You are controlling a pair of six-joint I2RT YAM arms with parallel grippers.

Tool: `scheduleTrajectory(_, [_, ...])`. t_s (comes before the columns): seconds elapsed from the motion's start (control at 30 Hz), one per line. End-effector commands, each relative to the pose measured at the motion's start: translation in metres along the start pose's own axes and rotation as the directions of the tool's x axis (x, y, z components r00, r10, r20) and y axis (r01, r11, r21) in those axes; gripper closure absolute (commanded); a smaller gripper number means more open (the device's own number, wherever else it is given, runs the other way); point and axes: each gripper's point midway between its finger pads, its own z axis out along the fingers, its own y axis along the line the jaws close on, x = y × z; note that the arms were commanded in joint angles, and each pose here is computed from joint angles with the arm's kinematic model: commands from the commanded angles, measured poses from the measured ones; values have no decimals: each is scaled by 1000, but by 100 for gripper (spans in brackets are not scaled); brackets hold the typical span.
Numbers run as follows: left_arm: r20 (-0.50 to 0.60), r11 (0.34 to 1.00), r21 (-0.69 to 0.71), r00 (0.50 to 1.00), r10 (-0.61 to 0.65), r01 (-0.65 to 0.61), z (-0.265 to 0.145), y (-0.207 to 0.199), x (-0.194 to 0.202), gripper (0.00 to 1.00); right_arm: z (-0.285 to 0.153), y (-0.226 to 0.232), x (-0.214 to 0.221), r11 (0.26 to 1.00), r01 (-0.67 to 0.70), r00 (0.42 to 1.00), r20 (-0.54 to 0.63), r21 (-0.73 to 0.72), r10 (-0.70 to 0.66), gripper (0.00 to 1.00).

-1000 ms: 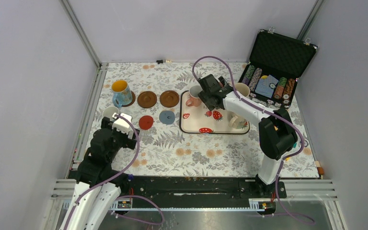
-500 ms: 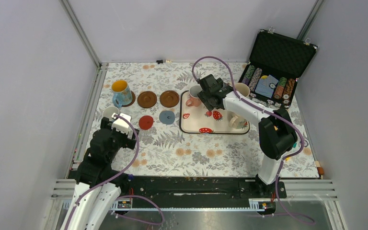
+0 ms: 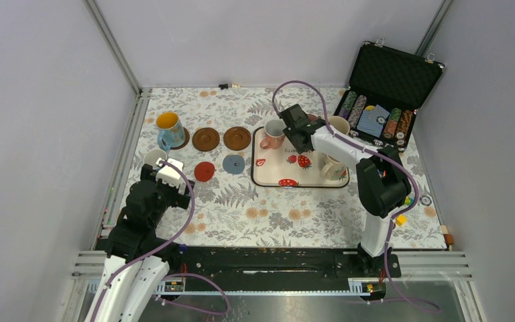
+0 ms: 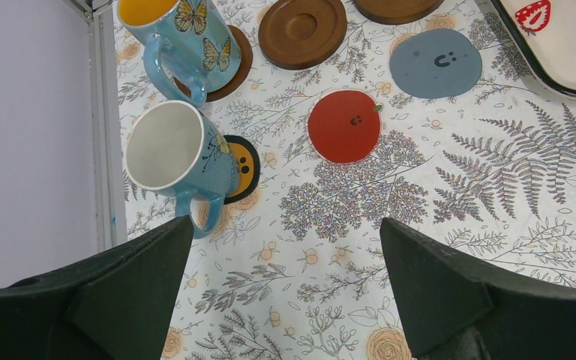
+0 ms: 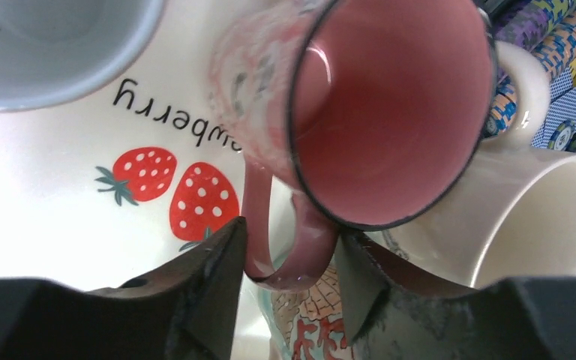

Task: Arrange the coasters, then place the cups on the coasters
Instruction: Pick up the cup from the tray.

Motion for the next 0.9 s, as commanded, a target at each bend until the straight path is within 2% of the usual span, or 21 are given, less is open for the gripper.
scheduleTrajectory(0.0, [67,1000,-10,998,-18,19,1,3,-16,1,-1,-5,-16,998,-54,997,46,-34,56,53])
scheduleTrajectory(0.13, [64,1000,-10,998,-17,18,1,3,-15,1,0,-1,-16,997,-54,997,49,-55,57,64])
scheduleTrajectory(0.3, [66,1000,-13,998,-21,21,1,3,-16,1,3,3,-13,997,-48,998,39,-68,51,64])
scheduleTrajectory(0.53, [64,1000,-13,998,-20,21,1,3,-15,1,5,19,-11,984,-58,997,37,-168,65,37])
scheduleTrajectory(0.6, [65,1000,-13,998,-21,22,1,3,-16,1,7,22,-9,981,-61,997,31,-185,68,34])
scheduleTrajectory(0.73, [66,1000,-15,998,-22,23,1,4,-16,1,10,25,-7,974,-74,997,15,-215,79,37])
scheduleTrajectory(0.87, [64,1000,-16,998,-21,22,1,4,-15,1,10,26,-8,969,-80,996,12,-233,85,50])
